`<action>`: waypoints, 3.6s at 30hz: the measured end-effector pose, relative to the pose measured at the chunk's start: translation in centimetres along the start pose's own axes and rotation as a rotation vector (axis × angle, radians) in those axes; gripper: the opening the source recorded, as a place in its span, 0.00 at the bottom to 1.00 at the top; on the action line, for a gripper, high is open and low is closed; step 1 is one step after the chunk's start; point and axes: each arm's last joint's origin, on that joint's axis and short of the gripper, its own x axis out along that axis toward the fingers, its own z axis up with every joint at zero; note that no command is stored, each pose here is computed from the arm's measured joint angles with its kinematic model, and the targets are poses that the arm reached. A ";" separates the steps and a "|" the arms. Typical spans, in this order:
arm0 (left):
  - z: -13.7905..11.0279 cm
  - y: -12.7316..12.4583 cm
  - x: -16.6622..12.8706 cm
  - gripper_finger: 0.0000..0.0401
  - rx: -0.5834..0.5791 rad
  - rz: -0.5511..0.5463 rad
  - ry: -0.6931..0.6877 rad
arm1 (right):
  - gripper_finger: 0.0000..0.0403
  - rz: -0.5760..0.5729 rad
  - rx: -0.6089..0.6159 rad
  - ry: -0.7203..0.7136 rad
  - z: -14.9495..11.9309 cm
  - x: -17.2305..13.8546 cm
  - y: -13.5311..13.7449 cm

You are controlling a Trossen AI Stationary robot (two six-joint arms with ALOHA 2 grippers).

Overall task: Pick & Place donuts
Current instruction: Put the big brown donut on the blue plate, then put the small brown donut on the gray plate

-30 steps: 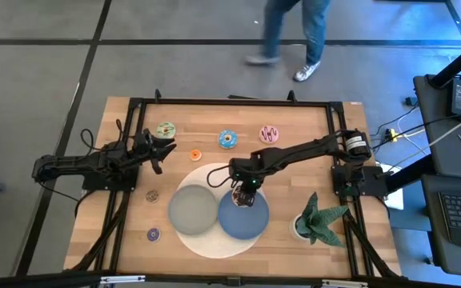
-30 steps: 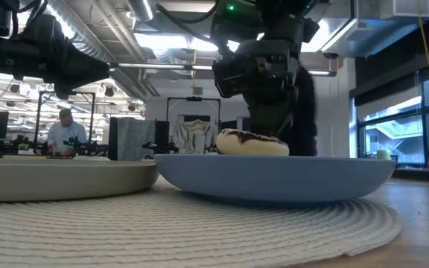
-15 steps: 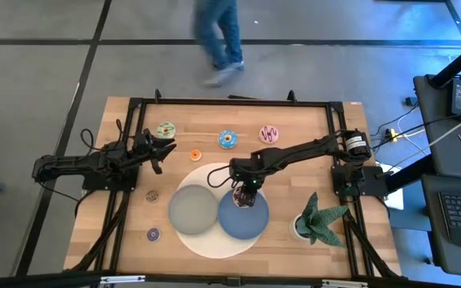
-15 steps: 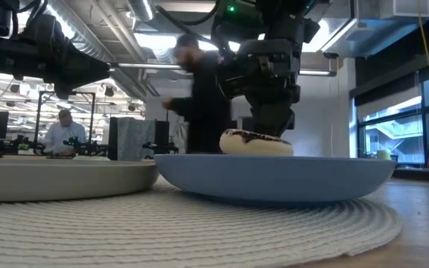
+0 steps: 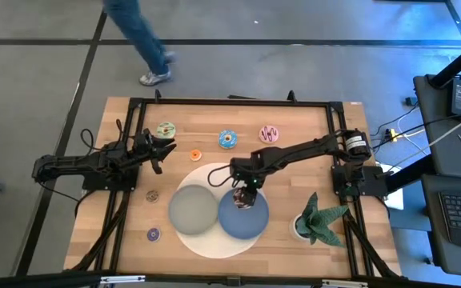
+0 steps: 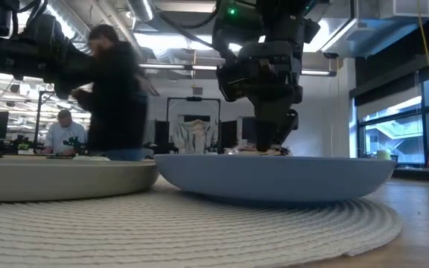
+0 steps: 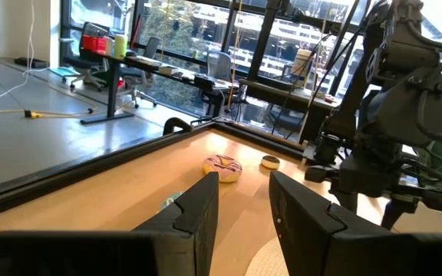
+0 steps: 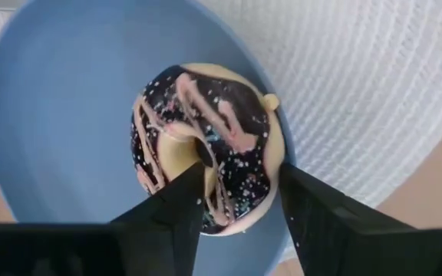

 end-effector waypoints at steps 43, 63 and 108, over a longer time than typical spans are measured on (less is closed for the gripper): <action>0.3 0.0 0.0 0.60 -0.169 0.021 -0.036 | 0.43 -0.242 0.108 -0.636 -8.2 -15.0 -7.8; 6.2 -1.9 0.2 0.56 -0.245 0.312 0.727 | 0.43 -0.219 0.171 -0.687 -9.2 -13.3 -9.4; -6.1 -8.0 4.1 0.37 0.106 0.443 1.862 | 0.43 -0.099 0.069 -0.629 -9.2 -13.2 -9.2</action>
